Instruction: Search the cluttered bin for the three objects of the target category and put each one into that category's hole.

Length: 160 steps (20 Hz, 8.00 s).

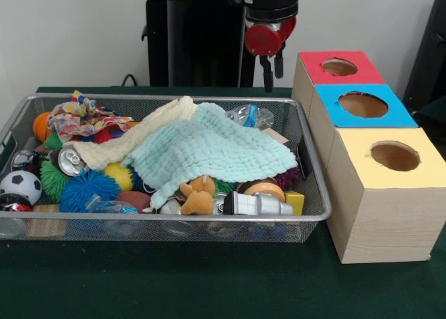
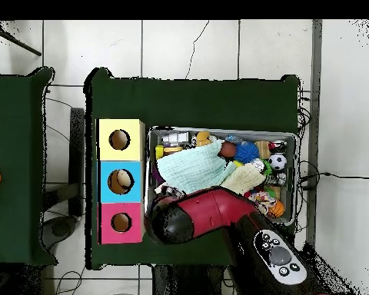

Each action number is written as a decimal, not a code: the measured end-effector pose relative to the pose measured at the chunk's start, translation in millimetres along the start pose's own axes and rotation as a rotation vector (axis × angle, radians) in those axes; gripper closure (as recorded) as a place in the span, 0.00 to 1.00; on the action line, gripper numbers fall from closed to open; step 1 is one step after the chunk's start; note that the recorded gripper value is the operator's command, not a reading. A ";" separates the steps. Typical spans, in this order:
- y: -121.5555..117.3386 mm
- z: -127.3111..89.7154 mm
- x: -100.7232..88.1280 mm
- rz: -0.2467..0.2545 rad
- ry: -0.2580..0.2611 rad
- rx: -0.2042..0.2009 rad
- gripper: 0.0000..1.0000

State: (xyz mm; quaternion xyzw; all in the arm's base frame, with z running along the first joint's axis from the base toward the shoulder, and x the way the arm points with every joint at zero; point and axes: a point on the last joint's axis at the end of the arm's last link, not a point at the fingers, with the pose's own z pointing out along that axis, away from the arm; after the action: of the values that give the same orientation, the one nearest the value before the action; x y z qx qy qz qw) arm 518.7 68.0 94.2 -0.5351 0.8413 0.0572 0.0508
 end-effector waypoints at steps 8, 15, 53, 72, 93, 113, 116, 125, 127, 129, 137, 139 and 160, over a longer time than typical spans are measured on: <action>0.4 5.9 -1.3 0.003 -0.006 -0.012 0.00; 3.4 8.0 -4.6 -0.046 -0.010 -0.006 0.00; -4.6 46.8 -6.7 -0.332 0.053 -0.115 0.00; 15.1 63.5 -39.1 -0.539 0.037 -0.022 0.00; -17.5 60.1 12.5 -0.435 0.030 -0.005 0.00; -20.5 56.3 12.2 -0.440 0.036 0.007 0.00; -19.5 56.7 11.0 -0.443 0.036 0.006 0.00; -18.3 58.6 11.7 -0.441 0.033 0.001 0.00; -20.5 56.1 13.7 -0.437 0.036 0.006 0.00; -24.6 50.7 18.6 -0.428 0.044 0.013 0.00; -42.3 27.7 44.7 -0.383 0.095 0.030 0.00; -45.1 25.5 48.3 -0.379 0.100 0.036 0.00; -3.8 59.0 10.9 -0.521 0.079 0.024 0.00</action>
State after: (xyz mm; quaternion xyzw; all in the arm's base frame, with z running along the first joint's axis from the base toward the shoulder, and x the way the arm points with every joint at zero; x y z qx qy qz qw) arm 519.0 65.6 34.1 -0.7348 0.6771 0.0111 0.0373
